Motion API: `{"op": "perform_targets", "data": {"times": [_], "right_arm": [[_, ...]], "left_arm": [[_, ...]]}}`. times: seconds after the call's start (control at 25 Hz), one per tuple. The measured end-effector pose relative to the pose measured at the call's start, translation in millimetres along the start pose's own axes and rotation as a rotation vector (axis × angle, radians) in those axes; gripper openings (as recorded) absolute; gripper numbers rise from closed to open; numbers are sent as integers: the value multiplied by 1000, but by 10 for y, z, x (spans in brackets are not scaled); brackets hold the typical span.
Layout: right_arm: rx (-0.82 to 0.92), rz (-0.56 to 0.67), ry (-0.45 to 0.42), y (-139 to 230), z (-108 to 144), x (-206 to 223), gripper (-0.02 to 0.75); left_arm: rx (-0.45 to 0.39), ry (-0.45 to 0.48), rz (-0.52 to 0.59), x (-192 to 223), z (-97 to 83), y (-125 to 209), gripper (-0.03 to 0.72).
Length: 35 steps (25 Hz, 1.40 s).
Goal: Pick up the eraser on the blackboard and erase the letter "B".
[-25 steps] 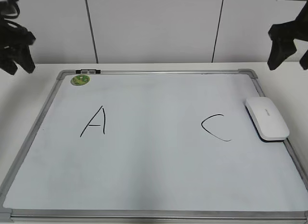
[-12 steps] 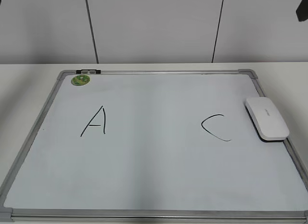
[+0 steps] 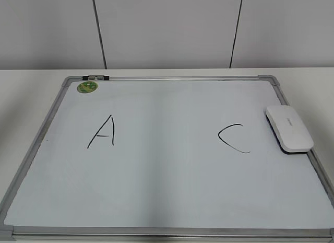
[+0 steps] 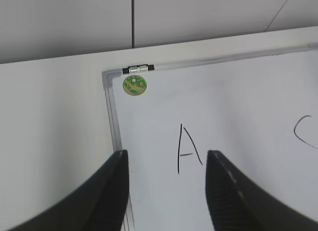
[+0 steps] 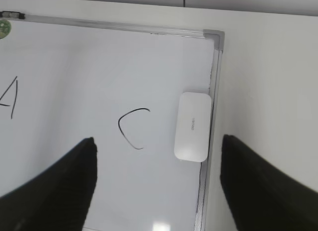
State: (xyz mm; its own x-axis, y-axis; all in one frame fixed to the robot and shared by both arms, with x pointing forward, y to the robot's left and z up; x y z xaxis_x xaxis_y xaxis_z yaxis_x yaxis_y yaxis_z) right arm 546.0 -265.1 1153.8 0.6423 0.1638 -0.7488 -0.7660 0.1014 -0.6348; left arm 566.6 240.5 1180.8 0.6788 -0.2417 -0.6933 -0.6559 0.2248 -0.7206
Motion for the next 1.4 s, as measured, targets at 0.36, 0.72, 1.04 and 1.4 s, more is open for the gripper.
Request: {"op": "perform_targets", "data": {"times": [0.36, 0.72, 1.04, 1.4], "right_arm": [[-3, 59, -8, 910, -43, -208, 591], [1, 85, -11, 2111, -158, -245, 591], [-14, 26, -3, 2636, -257, -222, 591], [1, -1, 102, 2777, -495, -140, 591]], "left_arm": [[-1, -15, 69, -373, -192, 933, 363], [-5, -19, 83, -558, -377, 1822, 363], [-14, -32, 194, -337, -417, 2653, 363], [2, -77, 230, -174, -370, 3146, 363]]}}
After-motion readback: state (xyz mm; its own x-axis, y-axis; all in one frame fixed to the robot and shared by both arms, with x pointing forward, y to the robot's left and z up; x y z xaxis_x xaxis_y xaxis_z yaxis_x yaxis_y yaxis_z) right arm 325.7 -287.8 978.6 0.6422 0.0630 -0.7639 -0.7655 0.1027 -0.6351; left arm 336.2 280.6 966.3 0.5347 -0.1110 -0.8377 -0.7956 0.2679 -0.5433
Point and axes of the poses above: a point on each arm's last joint axis where the gripper is mounted, x pointing out along that axis toward the gripper, z along the wrist's bending axis when the last joint is at zero, y = z × x, the point moved 10 cm from there along x, pointing out along that axis toward the gripper, and after that the axes turned 11 degrees about x, right-handed, at the moved point
